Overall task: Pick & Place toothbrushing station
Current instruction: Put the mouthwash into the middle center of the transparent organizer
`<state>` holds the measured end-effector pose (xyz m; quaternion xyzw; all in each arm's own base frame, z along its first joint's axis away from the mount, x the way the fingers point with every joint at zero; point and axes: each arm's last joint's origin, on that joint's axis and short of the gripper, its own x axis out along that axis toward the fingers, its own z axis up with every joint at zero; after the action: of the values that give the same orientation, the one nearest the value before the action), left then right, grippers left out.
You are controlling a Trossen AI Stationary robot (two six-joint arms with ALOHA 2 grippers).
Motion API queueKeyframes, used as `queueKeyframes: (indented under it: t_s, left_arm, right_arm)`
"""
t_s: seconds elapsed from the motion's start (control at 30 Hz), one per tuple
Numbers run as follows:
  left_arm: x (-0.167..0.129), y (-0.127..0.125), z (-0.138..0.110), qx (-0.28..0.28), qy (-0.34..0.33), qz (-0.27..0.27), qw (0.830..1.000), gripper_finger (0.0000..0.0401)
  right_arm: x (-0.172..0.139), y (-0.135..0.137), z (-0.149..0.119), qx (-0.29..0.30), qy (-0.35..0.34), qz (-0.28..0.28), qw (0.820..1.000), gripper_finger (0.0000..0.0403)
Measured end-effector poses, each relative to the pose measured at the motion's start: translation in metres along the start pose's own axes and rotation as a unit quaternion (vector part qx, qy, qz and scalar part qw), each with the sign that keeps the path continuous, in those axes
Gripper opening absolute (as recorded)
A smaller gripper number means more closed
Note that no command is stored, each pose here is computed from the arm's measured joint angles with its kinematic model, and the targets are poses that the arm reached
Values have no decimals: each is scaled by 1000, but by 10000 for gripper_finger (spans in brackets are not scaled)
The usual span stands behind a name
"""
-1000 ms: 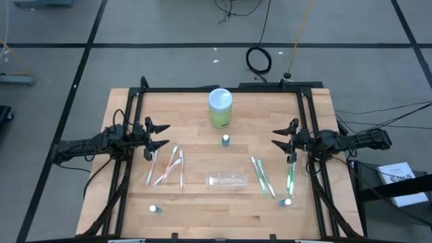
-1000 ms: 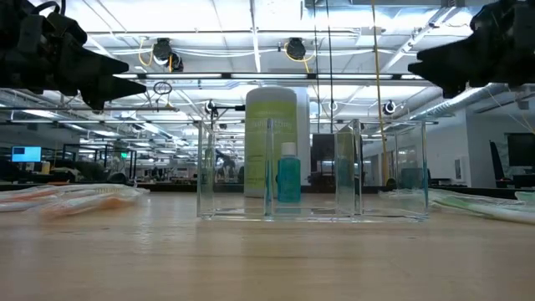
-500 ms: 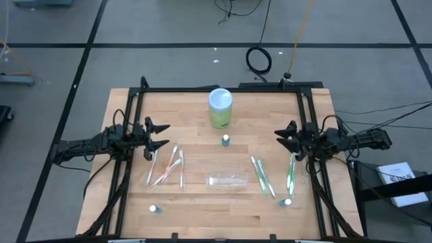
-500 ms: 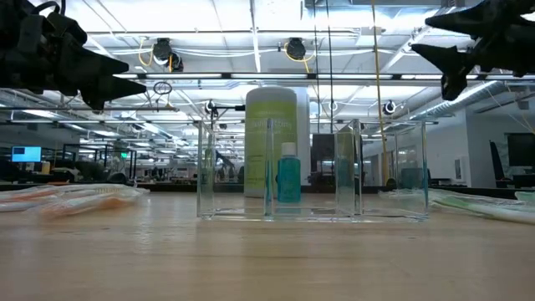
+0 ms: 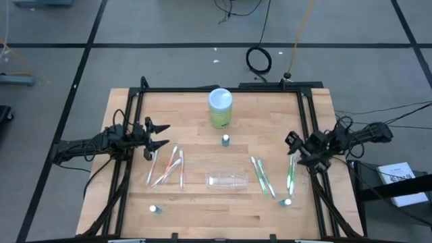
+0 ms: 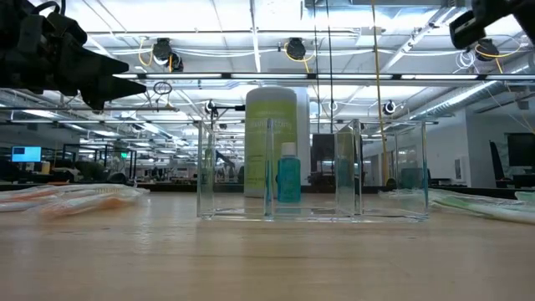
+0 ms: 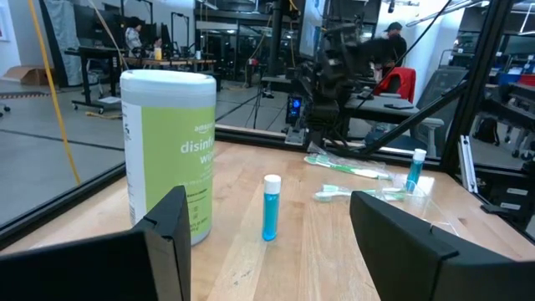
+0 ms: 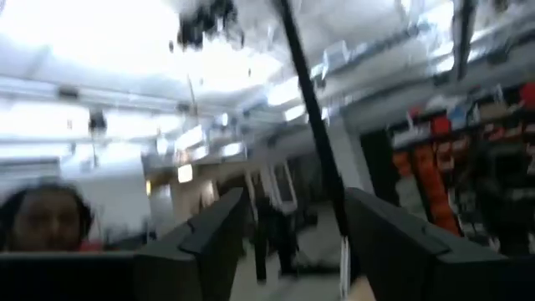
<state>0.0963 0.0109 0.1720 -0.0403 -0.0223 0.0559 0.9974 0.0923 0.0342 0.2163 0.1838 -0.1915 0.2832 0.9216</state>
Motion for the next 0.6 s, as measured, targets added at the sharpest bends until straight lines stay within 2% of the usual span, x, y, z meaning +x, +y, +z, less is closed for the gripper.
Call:
queueKeyframes:
  t_s: [0.1,0.17,0.3,0.43,0.5,0.6]
  left_arm:
    - [0,0,0,0,0,0,1000,232]
    - [0,0,0,0,0,0,1000,232]
    - [0,0,0,0,0,0,1000,232]
    - [0,0,0,0,0,0,1000,232]
    - [0,0,0,0,0,0,1000,232]
    - [0,0,0,0,0,0,1000,232]
  right_arm:
    - [11,4,-12,-6,62,10,998,238]
    - [25,12,-9,-10,87,26,996,259]
    - [59,26,-8,-29,182,-12,983,289]
    - [88,39,-7,-46,332,-129,933,294]
    - [100,47,-7,-41,397,-187,898,292]
    - [111,59,-14,-14,485,-241,840,288]
